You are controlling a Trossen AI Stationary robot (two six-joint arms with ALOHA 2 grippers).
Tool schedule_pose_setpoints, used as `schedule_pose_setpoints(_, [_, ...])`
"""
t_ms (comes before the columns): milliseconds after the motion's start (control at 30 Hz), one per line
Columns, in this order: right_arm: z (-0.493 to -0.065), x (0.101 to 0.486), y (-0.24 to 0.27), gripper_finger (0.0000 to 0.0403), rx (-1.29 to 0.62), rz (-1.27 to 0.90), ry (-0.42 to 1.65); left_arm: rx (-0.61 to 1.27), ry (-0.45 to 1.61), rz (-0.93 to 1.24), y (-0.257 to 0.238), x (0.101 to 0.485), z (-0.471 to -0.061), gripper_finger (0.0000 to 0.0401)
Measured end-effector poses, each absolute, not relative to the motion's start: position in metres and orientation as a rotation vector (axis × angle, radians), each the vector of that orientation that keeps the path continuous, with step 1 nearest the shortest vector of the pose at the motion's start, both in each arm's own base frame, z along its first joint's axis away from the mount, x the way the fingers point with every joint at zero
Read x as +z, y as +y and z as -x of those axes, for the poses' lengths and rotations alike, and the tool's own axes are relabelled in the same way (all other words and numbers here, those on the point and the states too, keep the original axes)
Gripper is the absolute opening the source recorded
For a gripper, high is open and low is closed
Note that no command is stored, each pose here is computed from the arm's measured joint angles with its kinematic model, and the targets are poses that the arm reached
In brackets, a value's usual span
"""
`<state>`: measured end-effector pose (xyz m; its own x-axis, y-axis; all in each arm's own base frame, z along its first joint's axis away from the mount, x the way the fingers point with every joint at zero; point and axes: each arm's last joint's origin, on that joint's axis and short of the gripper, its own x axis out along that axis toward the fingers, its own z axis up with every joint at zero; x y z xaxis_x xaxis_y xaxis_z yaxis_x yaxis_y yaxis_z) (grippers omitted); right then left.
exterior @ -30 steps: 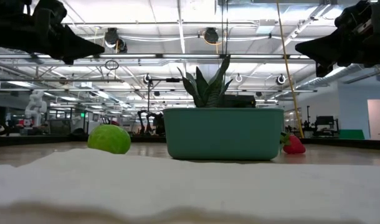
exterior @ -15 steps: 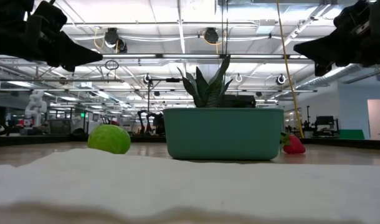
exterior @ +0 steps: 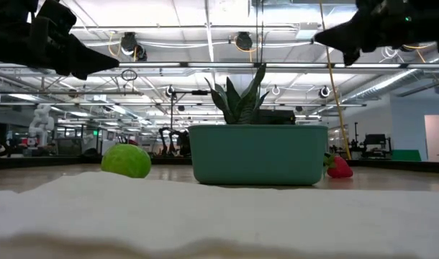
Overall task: Pick and placing Produce into tupperware
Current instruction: Put the red strawberry into the green bin
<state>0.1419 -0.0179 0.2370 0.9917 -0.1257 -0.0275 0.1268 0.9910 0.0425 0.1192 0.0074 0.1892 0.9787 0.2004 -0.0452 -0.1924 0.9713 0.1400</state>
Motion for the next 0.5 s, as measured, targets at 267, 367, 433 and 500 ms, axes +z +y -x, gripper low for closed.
schedule_pose_setpoints(267, [-0.174,0.279,-0.035,0.0,-0.063,-0.105,0.06,0.199,0.059,-0.134,0.007,0.189,-0.119,0.0004])
schedule_pose_setpoints(367, [-0.185,0.29,-0.042,0.0,-0.063,-0.113,0.088,0.199,0.059,-0.134,0.007,0.189,-0.119,0.0013])
schedule_pose_setpoints(433, [-0.192,0.294,-0.046,0.0,-0.055,-0.115,0.099,0.199,0.059,-0.134,0.007,0.189,-0.119,0.002])
schedule_pose_setpoints(500, [-0.197,0.297,-0.049,0.0,-0.048,-0.117,0.111,0.199,0.059,-0.134,0.007,0.189,-0.119,0.0024])
